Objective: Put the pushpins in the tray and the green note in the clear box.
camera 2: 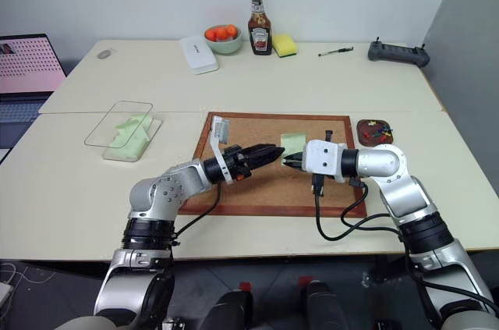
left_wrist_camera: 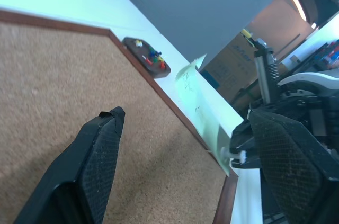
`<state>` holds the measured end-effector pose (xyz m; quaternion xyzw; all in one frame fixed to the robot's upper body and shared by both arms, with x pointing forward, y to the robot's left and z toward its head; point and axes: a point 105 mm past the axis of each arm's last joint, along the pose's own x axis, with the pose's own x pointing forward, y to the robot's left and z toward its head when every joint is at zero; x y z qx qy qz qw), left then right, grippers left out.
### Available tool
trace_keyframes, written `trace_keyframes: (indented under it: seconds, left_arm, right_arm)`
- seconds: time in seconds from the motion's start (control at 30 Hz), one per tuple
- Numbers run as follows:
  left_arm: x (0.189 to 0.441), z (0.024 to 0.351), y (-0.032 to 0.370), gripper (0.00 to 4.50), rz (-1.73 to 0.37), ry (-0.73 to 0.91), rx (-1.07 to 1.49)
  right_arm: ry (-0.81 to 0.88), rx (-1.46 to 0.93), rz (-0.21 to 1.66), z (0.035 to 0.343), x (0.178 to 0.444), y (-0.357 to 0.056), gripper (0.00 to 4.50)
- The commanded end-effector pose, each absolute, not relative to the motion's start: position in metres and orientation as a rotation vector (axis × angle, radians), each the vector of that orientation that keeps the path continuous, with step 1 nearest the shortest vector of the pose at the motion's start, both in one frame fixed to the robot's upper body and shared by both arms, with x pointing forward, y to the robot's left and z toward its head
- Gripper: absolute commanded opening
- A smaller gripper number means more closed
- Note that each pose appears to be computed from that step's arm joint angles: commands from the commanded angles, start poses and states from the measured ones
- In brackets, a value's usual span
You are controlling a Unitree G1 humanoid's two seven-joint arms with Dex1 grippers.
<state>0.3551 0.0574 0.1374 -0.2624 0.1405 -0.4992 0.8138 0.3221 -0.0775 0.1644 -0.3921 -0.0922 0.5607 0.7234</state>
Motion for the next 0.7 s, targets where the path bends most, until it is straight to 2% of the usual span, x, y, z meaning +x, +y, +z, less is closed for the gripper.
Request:
trace_keyframes:
  seconds: [0.03, 0.2, 0.27, 0.7]
  left_arm:
    - [0.356, 0.150, 0.048, 3.95, -1.108, 0.280, -0.592]
    - [0.357, 0.152, 0.041, 3.95, -1.122, 0.284, -0.644]
    - [0.357, 0.153, 0.039, 3.78, -1.129, 0.285, -0.666]
    - [0.351, 0.149, 0.029, 1.41, -1.160, 0.305, -0.699]
  right_arm:
    - [-0.274, -0.909, 1.251, 0.181, 0.316, -0.070, 0.00]
    - [-0.281, -0.910, 1.255, 0.182, 0.314, -0.068, 0.00]
    - [-0.283, -0.908, 1.256, 0.182, 0.313, -0.067, 0.00]
    - [-0.281, -0.897, 1.258, 0.184, 0.311, -0.065, 0.00]
